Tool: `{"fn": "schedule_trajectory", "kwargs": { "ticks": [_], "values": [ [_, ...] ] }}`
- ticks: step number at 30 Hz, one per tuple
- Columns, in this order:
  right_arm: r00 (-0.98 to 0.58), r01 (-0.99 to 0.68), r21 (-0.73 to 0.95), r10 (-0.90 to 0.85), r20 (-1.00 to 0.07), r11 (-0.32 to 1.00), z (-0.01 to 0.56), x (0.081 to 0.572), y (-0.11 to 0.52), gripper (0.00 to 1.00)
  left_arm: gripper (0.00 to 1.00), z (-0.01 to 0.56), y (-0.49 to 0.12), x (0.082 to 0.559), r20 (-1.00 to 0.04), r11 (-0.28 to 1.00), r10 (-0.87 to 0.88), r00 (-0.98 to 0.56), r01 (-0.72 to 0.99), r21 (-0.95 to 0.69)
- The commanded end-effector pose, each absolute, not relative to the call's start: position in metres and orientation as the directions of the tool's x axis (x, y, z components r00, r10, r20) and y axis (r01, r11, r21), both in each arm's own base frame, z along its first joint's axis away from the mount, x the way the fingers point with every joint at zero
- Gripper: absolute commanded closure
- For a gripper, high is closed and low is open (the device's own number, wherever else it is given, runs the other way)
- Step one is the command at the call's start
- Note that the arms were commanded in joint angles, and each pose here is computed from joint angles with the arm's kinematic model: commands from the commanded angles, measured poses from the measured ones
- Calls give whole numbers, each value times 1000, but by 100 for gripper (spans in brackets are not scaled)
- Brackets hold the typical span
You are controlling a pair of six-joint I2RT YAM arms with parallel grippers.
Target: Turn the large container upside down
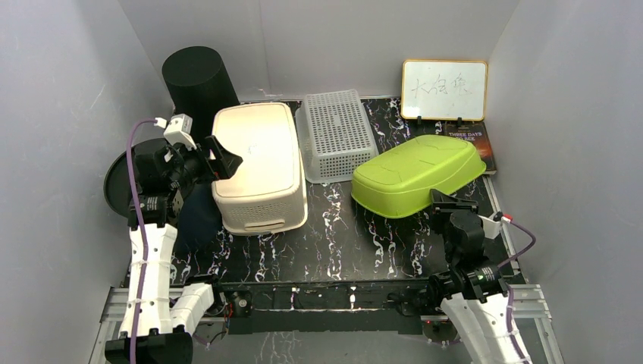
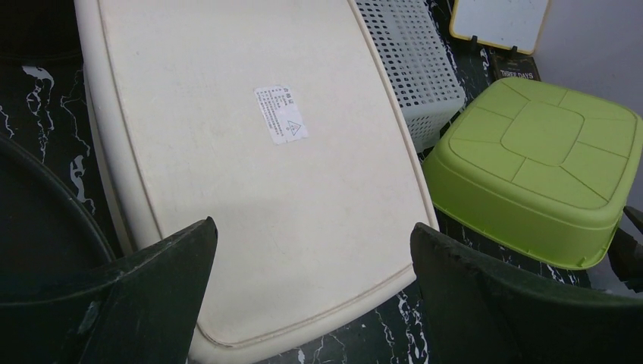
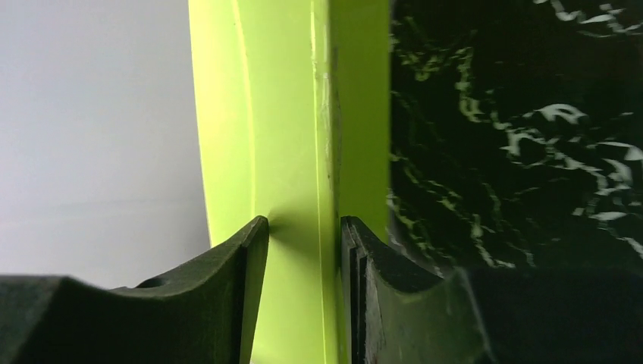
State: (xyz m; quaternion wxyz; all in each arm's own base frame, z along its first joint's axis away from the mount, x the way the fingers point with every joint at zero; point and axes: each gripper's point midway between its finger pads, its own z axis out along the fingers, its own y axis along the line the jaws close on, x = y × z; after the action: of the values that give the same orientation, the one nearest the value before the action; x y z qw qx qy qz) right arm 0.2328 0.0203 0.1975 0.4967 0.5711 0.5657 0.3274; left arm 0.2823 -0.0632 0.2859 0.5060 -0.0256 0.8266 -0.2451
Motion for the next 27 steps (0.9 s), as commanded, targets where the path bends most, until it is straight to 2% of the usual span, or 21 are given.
{"fn": "schedule_trajectory", "kwargs": {
  "ticks": [1, 8, 11, 18, 25, 27],
  "values": [
    [152, 420, 881, 940, -307, 220, 195, 220, 6, 64, 2, 279, -69, 277, -807, 863, -301, -507, 216, -457],
    [136, 475, 839, 919, -369, 266, 198, 214, 0, 57, 2, 281, -71, 277, -809, 857, -305, -502, 227, -463],
    [100, 544, 790, 913, -396, 283, 186, 207, -1, 49, 2, 281, -72, 276, -807, 854, -302, -508, 231, -466],
    [-12, 688, 629, 872, -490, 363, 172, 195, -6, 48, 2, 288, -75, 275, -812, 844, -312, -494, 247, -475],
    [-28, 691, 611, 858, -512, 387, 179, 194, -7, 48, 2, 289, -77, 272, -811, 837, -317, -491, 256, -483],
    [-66, 672, 595, 836, -545, 441, 183, 201, -5, 47, 2, 289, -77, 271, -811, 837, -316, -492, 258, -482]
  ]
}}
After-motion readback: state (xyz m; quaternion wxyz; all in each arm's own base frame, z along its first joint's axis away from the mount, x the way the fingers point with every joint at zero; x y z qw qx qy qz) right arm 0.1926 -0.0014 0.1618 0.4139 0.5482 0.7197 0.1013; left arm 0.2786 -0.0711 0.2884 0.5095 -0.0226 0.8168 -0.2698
